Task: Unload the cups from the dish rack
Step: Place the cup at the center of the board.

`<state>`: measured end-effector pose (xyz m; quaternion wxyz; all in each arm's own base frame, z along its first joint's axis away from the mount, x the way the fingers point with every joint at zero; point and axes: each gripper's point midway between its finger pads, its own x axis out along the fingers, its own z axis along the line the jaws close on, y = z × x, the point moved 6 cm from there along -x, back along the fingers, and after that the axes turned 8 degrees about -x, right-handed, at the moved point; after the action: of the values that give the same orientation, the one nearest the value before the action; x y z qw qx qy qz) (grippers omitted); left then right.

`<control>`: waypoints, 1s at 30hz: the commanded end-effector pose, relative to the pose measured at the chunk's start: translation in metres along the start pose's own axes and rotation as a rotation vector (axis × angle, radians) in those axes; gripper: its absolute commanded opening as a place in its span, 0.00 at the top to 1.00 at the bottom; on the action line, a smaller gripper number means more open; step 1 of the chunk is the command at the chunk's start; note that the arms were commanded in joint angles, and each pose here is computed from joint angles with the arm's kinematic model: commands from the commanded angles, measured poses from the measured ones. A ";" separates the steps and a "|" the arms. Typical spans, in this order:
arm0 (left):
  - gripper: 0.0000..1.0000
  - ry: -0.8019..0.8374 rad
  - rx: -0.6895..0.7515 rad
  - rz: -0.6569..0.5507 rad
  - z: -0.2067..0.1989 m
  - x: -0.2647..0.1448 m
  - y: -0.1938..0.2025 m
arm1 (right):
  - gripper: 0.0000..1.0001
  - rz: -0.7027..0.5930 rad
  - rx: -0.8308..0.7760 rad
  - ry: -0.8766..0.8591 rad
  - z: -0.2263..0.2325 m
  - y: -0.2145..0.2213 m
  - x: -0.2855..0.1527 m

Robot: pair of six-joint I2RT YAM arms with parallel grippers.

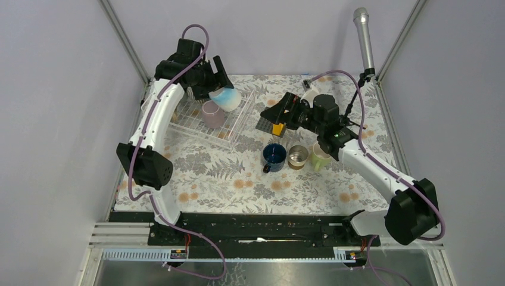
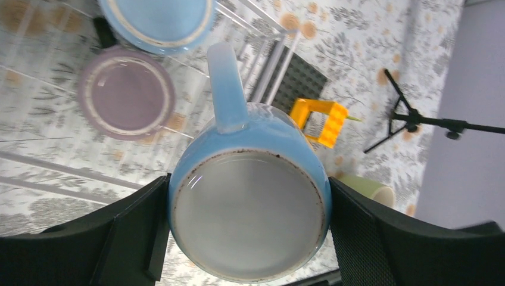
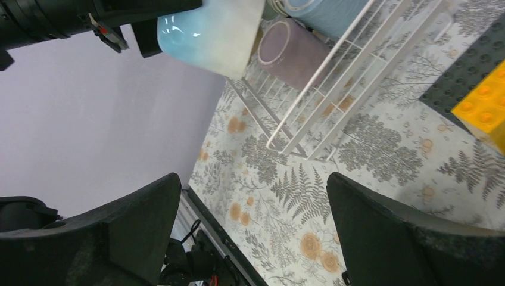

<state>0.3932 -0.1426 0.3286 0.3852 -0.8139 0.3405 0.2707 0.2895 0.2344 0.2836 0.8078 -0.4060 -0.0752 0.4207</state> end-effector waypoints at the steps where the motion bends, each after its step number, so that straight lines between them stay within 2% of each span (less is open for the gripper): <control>1: 1.00 0.276 -0.009 -0.045 -0.049 -0.038 -0.002 | 0.00 -0.079 0.003 -0.139 0.017 -0.009 0.011; 10: 1.00 0.441 -0.063 0.062 -0.071 -0.038 0.022 | 0.00 -0.132 0.053 -0.210 0.016 -0.006 0.021; 18: 1.00 0.511 -0.085 0.115 -0.080 -0.038 0.031 | 0.00 -0.181 0.079 -0.248 0.017 -0.010 0.027; 30: 1.00 0.645 -0.127 0.205 -0.090 -0.042 0.042 | 0.02 -0.255 0.111 -0.397 0.033 -0.022 0.028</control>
<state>0.3688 -0.2140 0.3272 0.2010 -0.8338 0.4807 0.1822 0.3134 0.2619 0.2929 0.8532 -0.2863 -0.1937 0.3906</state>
